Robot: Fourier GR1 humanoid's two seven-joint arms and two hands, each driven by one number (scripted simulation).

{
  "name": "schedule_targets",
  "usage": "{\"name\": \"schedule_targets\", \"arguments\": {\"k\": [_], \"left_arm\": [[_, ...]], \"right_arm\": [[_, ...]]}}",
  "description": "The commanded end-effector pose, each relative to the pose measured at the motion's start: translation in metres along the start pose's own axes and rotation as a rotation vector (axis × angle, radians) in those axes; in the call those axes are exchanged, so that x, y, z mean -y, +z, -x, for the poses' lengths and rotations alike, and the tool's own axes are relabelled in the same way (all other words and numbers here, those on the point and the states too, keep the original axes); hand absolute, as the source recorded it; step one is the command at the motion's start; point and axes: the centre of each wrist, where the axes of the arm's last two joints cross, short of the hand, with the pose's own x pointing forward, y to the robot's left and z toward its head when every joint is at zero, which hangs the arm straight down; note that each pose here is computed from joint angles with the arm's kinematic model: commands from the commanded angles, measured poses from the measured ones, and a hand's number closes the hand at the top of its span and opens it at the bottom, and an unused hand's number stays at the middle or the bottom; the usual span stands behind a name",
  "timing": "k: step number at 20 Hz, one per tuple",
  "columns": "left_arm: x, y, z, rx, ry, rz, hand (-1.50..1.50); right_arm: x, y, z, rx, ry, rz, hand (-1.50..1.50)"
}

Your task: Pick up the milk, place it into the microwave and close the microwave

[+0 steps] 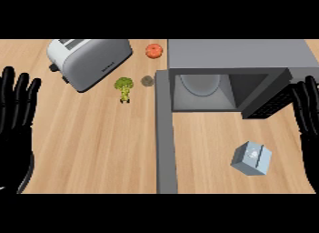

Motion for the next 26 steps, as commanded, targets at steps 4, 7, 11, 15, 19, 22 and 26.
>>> {"name": "schedule_targets", "arguments": {"k": [4, 7, 11, 15, 19, 22, 26], "left_arm": [[-0.029, -0.006, -0.004, -0.038, -0.017, 0.004, -1.50], [-0.025, -0.002, 0.020, -0.183, 0.018, -0.093, -1.50], [-0.056, 0.011, 0.004, -0.170, -0.001, -0.090, -1.50], [-0.070, 0.027, -0.004, -0.183, 0.019, -0.083, -1.50], [-0.084, 0.060, -0.015, -0.187, 0.012, -0.057, -1.50], [-0.080, 0.058, -0.045, -0.201, 0.017, -0.063, -1.50], [-0.081, 0.054, -0.032, -0.178, 0.021, -0.073, -1.50]], "right_arm": [[-0.033, 0.003, -0.028, 0.080, 0.120, 0.097, -1.50], [-0.065, 0.020, -0.030, 0.002, 0.137, 0.062, -1.50], [-0.096, 0.042, -0.046, -0.017, 0.135, 0.065, -1.50], [-0.108, 0.056, -0.055, -0.055, 0.168, 0.084, -1.50], [-0.110, 0.050, -0.055, -0.052, 0.236, 0.152, -1.50], [-0.104, 0.048, -0.067, -0.079, 0.260, 0.198, -1.50], [-0.121, 0.062, -0.024, -0.137, 0.266, 0.209, -1.50]]}}
